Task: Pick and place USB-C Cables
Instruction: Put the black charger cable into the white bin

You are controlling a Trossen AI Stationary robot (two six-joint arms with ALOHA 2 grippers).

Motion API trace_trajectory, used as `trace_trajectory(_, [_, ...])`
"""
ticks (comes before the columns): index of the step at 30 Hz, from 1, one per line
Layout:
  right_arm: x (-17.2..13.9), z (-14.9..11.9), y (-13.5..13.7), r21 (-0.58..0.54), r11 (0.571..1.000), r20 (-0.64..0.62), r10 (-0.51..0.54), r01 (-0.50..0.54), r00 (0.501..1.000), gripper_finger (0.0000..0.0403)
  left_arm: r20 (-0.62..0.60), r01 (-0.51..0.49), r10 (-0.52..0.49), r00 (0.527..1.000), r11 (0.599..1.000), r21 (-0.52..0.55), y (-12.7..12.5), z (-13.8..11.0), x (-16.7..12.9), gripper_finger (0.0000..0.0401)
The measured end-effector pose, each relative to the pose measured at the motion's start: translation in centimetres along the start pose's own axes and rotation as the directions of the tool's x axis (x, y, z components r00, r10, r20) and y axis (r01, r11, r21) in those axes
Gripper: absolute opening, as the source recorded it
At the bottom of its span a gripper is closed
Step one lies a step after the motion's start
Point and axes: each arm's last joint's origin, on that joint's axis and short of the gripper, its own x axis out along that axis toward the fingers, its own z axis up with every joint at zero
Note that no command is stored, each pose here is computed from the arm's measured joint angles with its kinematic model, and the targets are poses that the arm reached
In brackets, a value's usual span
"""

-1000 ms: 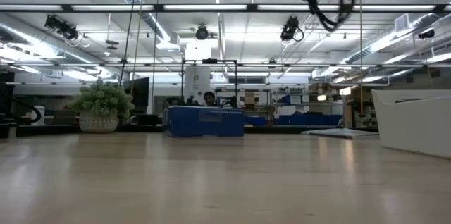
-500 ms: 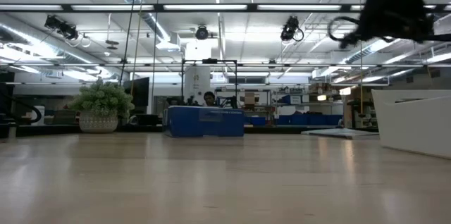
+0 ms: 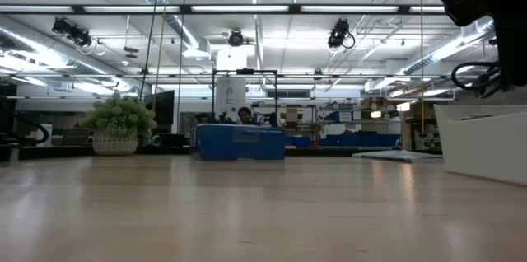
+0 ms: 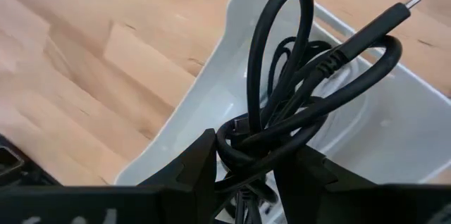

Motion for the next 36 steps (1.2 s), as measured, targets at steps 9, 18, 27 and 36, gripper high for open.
trace_trajectory(9, [2.6, -0.4, 0.9, -0.225, 0.970, -0.051, -0.105, 0.092, 0.993, 0.0128, -0.001, -0.017, 0.017, 1.000, 1.000, -0.012, 0.3, 0.0, 0.1, 0.0117])
trace_trajectory(18, [4.0, 0.0, 1.9, -0.218, 0.974, -0.120, -0.086, 0.058, 0.989, 0.0128, 0.002, -0.021, 0.021, 1.000, 1.000, -0.015, 0.3, 0.0, 0.1, 0.0117])
trace_trajectory(27, [3.4, 0.5, 2.7, -0.138, 0.990, -0.111, -0.045, 0.030, 0.993, 0.0128, 0.002, -0.021, 0.021, 1.000, 1.000, -0.015, 0.3, 0.0, 0.1, 0.0117])
trace_trajectory(36, [5.1, 0.3, 1.6, -0.068, 0.986, -0.115, -0.158, 0.151, 0.981, 0.0128, -0.001, -0.021, 0.021, 1.000, 1.000, -0.014, 0.3, 0.0, 0.1, 0.0117])
